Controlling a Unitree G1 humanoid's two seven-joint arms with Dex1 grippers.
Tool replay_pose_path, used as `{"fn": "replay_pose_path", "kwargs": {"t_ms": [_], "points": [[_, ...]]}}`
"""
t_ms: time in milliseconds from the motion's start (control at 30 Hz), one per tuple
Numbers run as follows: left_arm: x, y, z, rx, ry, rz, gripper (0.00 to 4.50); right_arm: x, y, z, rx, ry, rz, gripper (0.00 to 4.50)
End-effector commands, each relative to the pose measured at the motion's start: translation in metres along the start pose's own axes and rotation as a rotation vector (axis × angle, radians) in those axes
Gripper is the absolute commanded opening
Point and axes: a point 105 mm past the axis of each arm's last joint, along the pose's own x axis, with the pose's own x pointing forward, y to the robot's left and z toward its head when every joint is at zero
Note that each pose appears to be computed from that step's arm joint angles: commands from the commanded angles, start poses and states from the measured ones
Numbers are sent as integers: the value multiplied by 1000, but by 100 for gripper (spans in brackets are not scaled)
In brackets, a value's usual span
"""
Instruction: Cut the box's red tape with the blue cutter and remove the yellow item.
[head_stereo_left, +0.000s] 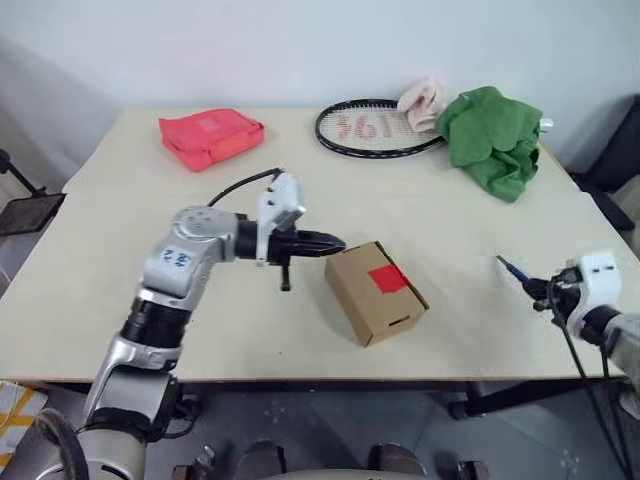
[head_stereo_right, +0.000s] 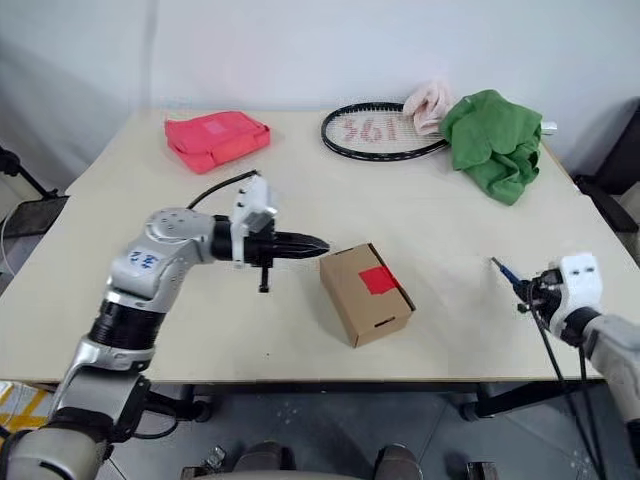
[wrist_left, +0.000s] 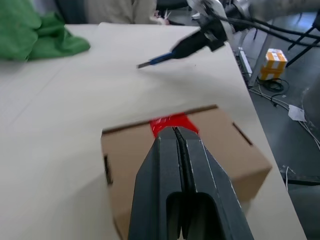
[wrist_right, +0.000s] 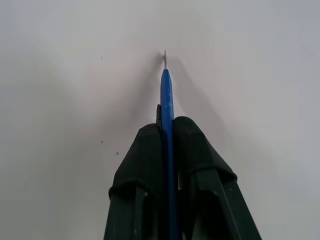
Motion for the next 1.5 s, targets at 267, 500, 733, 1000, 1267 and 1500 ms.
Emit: {"fn": "replay_pose_path", "kwargs": {"t_ms": [267,500,733,1000,1267,1500], "points": [[-35,-12,-19,-93,-85,129,0,-30,7,45,-99,-190,136,351],[-60,-25,-55,-205,-68,218,0,-68,46,86,-181,-346,344,447],[-58,-42,-74,-254,-10,217,0,-59,116,51,-328,-274,548,256],[-28,-55,-88,-265,20,203,0,-4,116,28,-326,-312,357,4],[-1,-44,-96,-254,51,251,0,32,162,0,-302,-199,542,4],[23,-43,-108,-273,142,215,0,24,191,-17,-282,-84,740,4]]}}
